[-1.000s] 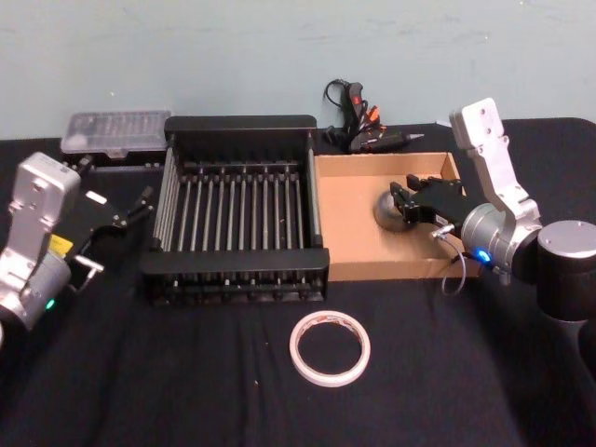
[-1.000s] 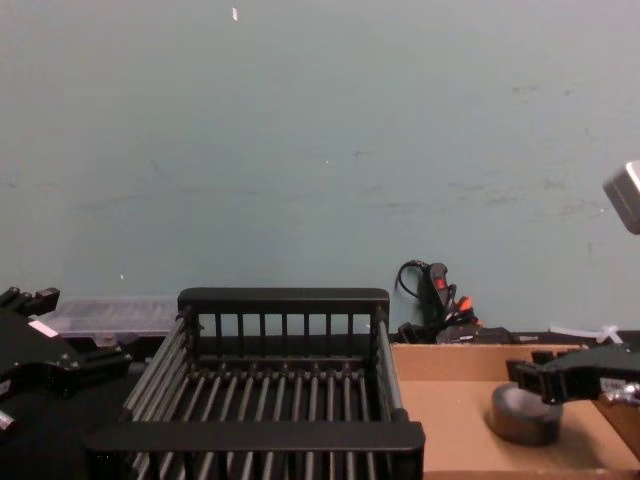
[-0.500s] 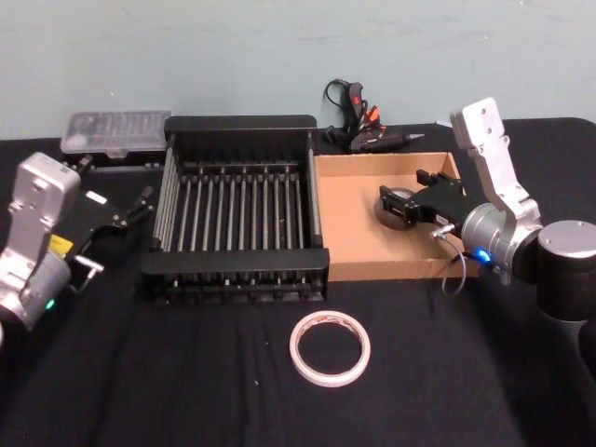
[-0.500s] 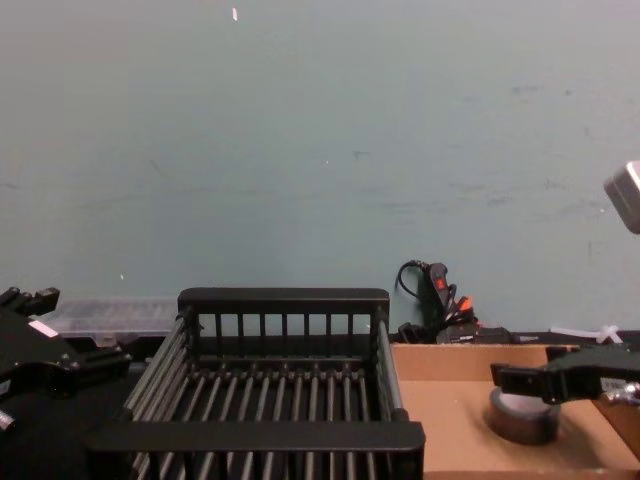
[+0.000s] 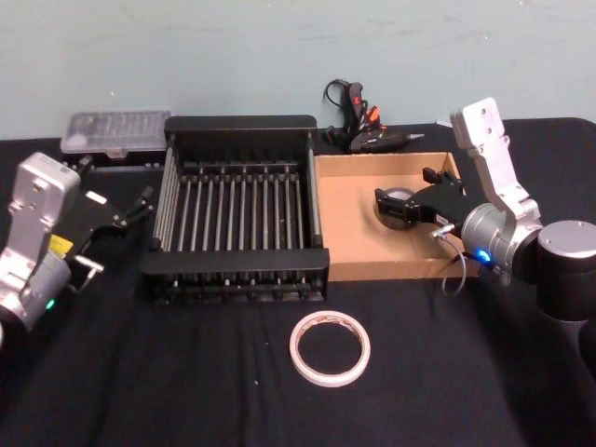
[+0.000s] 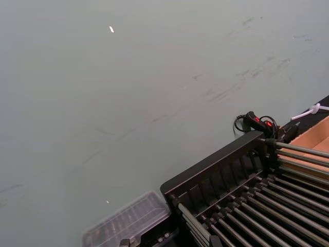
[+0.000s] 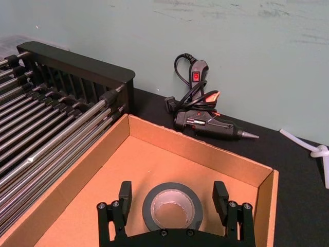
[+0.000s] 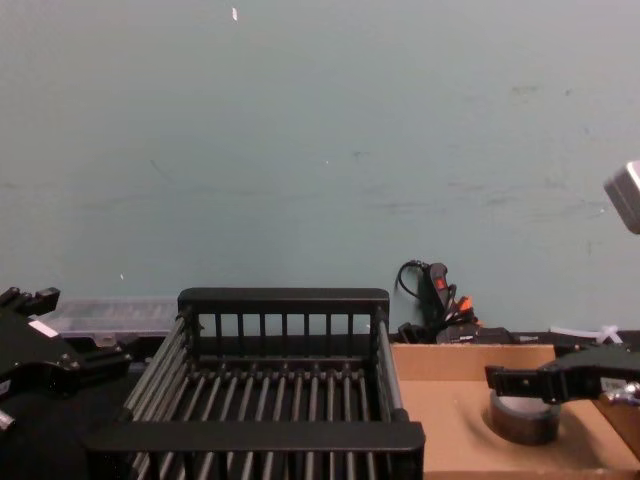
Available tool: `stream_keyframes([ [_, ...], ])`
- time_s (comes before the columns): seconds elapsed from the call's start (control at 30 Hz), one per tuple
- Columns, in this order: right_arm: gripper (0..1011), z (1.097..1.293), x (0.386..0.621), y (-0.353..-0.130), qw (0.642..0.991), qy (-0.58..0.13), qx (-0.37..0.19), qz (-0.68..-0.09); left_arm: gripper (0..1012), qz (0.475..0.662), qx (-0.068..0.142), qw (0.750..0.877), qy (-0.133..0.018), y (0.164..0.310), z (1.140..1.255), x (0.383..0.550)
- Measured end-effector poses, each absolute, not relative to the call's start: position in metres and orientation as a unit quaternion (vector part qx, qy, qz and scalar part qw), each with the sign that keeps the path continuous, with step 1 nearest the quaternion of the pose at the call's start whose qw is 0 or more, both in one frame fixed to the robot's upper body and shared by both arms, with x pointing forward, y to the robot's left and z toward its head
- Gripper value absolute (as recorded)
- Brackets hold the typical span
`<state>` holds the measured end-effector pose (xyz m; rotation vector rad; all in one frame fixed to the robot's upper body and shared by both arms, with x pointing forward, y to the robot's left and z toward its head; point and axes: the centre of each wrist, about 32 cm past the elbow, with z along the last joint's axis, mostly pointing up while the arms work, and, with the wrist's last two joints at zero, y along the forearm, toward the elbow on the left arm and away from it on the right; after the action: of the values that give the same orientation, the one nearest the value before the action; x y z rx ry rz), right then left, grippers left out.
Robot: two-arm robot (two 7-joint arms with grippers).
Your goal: Pick up the white tape and place it into the black box , Pick up the silver tape and place it into the brown box.
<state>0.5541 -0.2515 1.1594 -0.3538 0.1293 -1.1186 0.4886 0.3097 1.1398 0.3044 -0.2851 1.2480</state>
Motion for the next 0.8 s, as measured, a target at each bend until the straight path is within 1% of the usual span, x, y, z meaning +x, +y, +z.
stream_keyframes([
  [0.57,1002,1.1593,0.5534,-0.2517,0.832,0.062,-0.166,-0.525,1001,0.580,0.141,0.791,-0.132,0.3097,1.1398,0.4886],
  [0.8,1002,1.1657,0.5471,-0.2559,0.843,0.058,-0.154,-0.513,1001,0.580,0.141,0.791,-0.132,0.3097,1.1398,0.4886],
])
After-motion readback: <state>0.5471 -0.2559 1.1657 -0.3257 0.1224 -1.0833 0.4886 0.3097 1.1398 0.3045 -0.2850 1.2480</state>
